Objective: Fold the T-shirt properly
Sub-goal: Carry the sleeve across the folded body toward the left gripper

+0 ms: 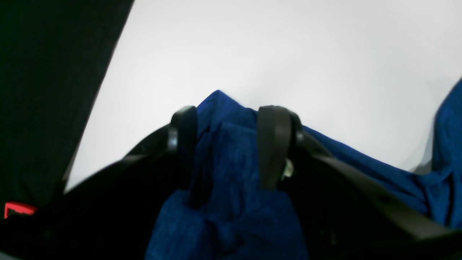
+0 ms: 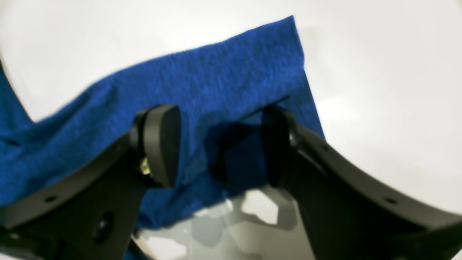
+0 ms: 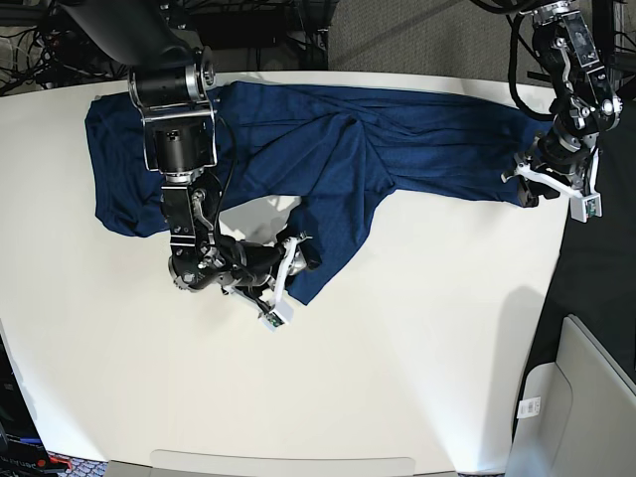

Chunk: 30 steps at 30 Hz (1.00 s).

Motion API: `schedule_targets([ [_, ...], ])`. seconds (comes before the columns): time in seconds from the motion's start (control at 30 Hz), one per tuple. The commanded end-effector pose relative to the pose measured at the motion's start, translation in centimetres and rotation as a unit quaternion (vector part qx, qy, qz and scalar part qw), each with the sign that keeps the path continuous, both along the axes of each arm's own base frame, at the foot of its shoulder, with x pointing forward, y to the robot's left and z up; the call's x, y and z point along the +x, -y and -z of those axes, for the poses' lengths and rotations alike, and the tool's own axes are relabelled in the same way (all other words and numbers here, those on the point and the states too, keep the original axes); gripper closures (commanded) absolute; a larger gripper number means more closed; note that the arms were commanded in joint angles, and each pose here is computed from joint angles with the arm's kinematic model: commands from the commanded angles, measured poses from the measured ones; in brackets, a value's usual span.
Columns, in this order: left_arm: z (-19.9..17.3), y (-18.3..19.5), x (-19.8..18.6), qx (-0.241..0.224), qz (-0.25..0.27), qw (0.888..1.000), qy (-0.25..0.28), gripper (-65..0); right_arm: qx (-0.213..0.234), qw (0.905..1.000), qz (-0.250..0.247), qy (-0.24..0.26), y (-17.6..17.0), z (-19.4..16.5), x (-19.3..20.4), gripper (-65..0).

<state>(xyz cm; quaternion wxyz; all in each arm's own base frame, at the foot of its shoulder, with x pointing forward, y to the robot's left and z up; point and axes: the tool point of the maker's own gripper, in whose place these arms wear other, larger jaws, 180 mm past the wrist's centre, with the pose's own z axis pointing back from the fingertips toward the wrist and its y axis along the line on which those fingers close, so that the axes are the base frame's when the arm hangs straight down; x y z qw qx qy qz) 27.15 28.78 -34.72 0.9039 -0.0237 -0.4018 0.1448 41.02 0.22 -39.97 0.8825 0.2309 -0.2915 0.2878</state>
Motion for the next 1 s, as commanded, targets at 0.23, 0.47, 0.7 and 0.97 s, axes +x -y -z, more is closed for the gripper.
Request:
schedule_targets([
  [0.23,-1.3,-0.5,0.7,0.011,0.002,1.000,0.021,-26.5,-0.039,0.9975,-0.023,-0.053,0.1,1.0,-1.3,-24.4],
  [0.47,-1.5,-0.6,0.8,0.012,0.001,1.000,0.024,-26.5,-0.023,0.9980,-0.037,-0.045,-0.8,-1.8,-1.2,-0.8],
  [0.7,-1.5,-0.7,0.7,0.013,-0.001,1.000,0.024,-26.5,0.077,0.9929,-0.091,-0.006,-5.5,-7.6,-2.1,-0.8],
  [0.97,-1.6,-0.8,0.7,0.015,-0.001,1.000,0.025,-26.5,0.144,0.9443,-0.291,0.055,-16.0,-15.0,-8.9,-0.8],
])
